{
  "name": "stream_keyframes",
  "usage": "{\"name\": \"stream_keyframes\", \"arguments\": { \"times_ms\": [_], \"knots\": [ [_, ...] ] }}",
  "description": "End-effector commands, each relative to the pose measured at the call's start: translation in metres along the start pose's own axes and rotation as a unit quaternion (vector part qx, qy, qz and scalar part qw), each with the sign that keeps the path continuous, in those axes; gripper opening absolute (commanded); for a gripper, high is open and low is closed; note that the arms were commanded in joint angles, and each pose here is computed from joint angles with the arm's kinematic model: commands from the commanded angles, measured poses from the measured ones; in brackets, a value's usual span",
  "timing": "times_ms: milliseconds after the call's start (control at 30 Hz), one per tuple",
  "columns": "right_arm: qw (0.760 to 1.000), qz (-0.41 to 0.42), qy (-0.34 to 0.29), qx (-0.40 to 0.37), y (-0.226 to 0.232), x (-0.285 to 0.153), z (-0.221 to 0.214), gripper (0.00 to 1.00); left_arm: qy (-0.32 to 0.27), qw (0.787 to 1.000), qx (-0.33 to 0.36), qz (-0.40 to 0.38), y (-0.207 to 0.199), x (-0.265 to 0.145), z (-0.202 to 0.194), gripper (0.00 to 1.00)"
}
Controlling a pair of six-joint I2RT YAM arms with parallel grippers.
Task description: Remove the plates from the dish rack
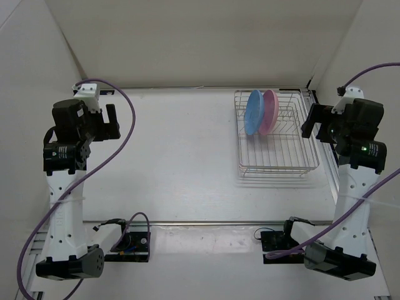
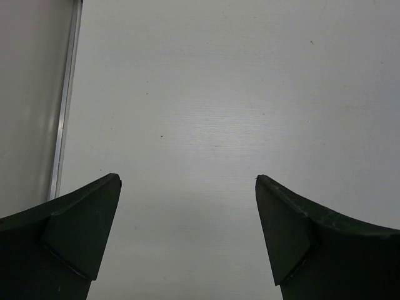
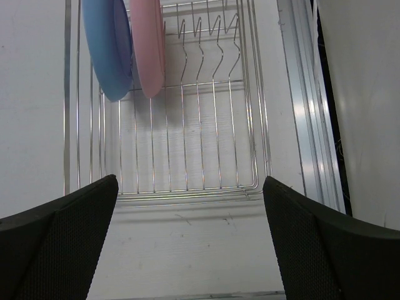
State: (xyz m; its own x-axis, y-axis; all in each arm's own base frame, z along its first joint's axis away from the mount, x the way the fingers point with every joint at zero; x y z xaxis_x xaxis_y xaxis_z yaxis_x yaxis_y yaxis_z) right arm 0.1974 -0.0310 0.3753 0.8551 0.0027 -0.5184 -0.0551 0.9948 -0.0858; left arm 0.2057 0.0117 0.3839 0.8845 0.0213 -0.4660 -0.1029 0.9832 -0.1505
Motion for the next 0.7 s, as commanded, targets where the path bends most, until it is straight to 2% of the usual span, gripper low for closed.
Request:
{"name": "stream_keyframes", "arguments": {
  "times_ms": [0,100,133,267,300,433,567,667],
  "knots": [
    [1.0,0.015,-0.009,-0.012,0.001,0.003,-0.002,1.0,-0.023,1.0,-0.004,-0.007,-0.002,-0.013,0.007,1.0],
    [0.999,0.035,-0.006,-0.026,0.007,0.008,-0.008,1.0,-0.013,1.0,-0.004,-0.005,-0.001,-0.008,0.001,1.0],
    [0.999,0.026,0.012,-0.045,0.008,0.017,-0.009,1.0,-0.017,1.0,-0.004,-0.006,-0.001,-0.011,0.001,1.0],
    [0.99,-0.052,0.075,-0.111,0.009,0.048,-0.007,0.99,-0.011,1.0,-0.004,-0.005,0.0,-0.007,-0.003,1.0],
    [0.982,-0.109,0.088,-0.127,0.003,0.052,-0.004,0.98,-0.006,1.0,-0.005,-0.004,0.0,-0.005,-0.005,1.0],
    [0.962,-0.188,0.062,-0.188,0.019,0.07,0.03,0.92,-0.009,1.0,-0.005,0.013,0.004,-0.003,-0.006,1.0],
    [0.963,-0.185,0.02,-0.194,0.035,0.09,0.075,0.91,-0.01,1.0,-0.005,0.023,0.006,0.0,-0.007,1.0],
    [0.957,-0.188,0.001,-0.219,0.053,0.116,0.094,1.0,-0.01,1.0,-0.01,0.024,0.008,-0.001,-0.006,1.0]
  ]
}}
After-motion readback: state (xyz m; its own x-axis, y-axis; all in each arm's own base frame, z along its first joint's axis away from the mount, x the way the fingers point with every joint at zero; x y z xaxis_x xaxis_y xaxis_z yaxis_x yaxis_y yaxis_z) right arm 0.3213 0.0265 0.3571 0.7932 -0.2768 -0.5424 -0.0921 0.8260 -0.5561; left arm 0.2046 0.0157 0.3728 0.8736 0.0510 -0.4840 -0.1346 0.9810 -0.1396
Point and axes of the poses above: each gripper's point midway between its finger pads, its own x axis out along the fingers, its own y axis along the line the jaws close on, z = x × y, the point moved 9 cm from there along -x, back along the fingers, and after that the axes turned 11 degrees about -x, right-handed, at the moved point
